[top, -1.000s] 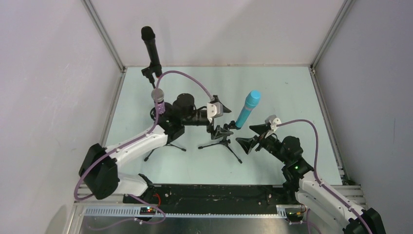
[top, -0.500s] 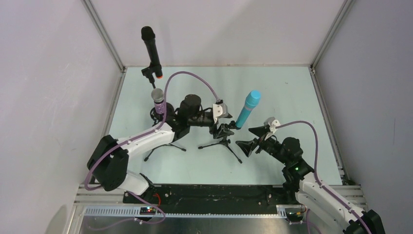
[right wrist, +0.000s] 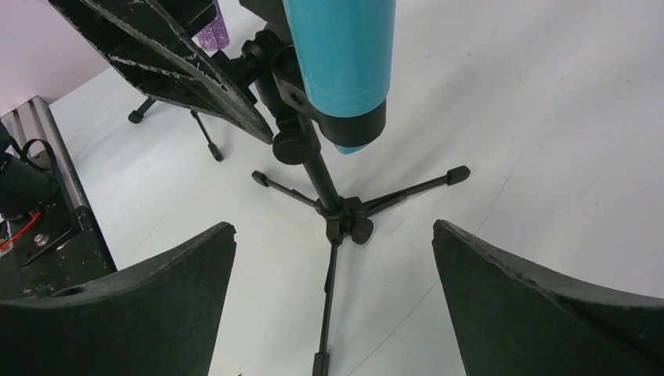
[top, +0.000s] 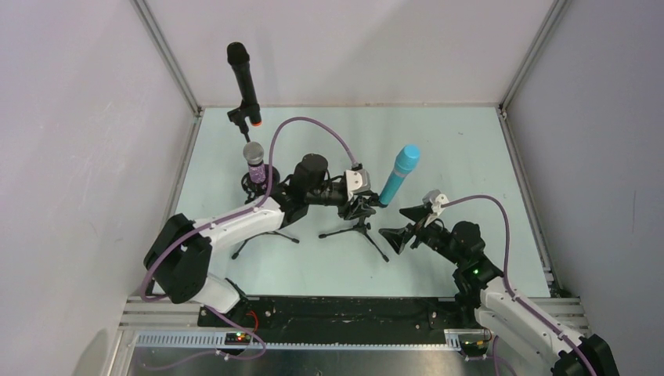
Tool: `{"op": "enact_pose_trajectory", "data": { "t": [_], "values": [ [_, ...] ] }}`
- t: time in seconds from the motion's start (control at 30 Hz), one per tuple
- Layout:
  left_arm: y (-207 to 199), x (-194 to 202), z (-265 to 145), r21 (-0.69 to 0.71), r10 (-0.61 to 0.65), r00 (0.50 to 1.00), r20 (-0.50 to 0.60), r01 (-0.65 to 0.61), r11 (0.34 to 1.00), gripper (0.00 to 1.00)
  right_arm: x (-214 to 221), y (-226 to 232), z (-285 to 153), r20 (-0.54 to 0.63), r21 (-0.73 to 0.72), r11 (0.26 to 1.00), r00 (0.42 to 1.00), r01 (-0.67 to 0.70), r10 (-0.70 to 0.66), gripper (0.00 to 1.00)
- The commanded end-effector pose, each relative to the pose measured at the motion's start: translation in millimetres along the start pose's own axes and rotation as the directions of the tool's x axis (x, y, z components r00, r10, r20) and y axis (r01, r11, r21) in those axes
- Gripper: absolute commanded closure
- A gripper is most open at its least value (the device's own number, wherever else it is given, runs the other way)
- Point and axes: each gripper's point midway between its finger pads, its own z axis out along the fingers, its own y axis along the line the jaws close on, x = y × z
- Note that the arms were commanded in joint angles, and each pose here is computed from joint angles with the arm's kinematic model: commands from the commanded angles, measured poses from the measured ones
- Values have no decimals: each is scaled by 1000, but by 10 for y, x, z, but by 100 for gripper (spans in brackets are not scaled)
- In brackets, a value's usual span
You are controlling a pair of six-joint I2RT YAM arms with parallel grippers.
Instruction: Attach the microphones to the stand
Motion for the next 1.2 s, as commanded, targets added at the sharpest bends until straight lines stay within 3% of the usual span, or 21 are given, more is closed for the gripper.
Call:
{"op": "enact_pose_trajectory", "data": {
  "t": [0.0, 0.13, 0.27, 0.3, 0.33, 0.37, 0.4, 0.47, 0.53, 0.63, 1.0, 1.17],
  "values": [
    [140, -6, -37, -51, 68, 997, -25, -69, 996, 50, -52, 1, 27, 30, -12, 1000, 999, 25, -24, 1],
    [137, 21, -63, -52, 90, 995, -41, -92, 994, 68, -48, -5, 49, 35, -14, 1000, 999, 26, -25, 0],
    [160, 15, -86, -65, 102, 994, -49, -105, 992, 70, -49, -2, 66, 38, -20, 999, 999, 31, -30, 0],
    [172, 15, -95, -72, 106, 993, -52, -110, 991, 66, -49, -2, 69, 39, -21, 999, 999, 34, -33, 0],
    [174, 7, -103, -77, 110, 993, -52, -114, 991, 50, -37, -5, 74, 35, -22, 999, 999, 34, -33, 1],
    [190, 10, -115, -86, 119, 991, -57, -123, 989, 41, -37, -2, 77, 34, -24, 999, 999, 35, -34, 1],
    [197, 0, -128, -92, 127, 990, -57, -132, 987, 27, -38, 4, 79, 32, -28, 999, 999, 35, -34, 1],
    [204, -24, -147, -96, 148, 987, -55, -153, 983, 16, -32, 12, 77, 30, -31, 999, 999, 35, -34, 1],
    [211, -18, -174, -104, 165, 984, -60, -171, 980, 12, -20, 10, 74, 30, -29, 999, 999, 36, -35, 1],
    [226, -12, -213, -114, 201, 977, -68, -208, 971, 12, -29, 13, 75, 32, -31, 999, 999, 39, -38, 0],
    [57, -110, -151, 18, 151, 989, 14, -151, 988, 29, 10, -5, 73, 23, -24, 999, 999, 45, -44, 1],
    [10, -137, -133, 50, 143, 989, 31, -144, 988, 30, 36, 0, 82, 14, -29, 999, 999, 42, -41, 1]
  ]
}}
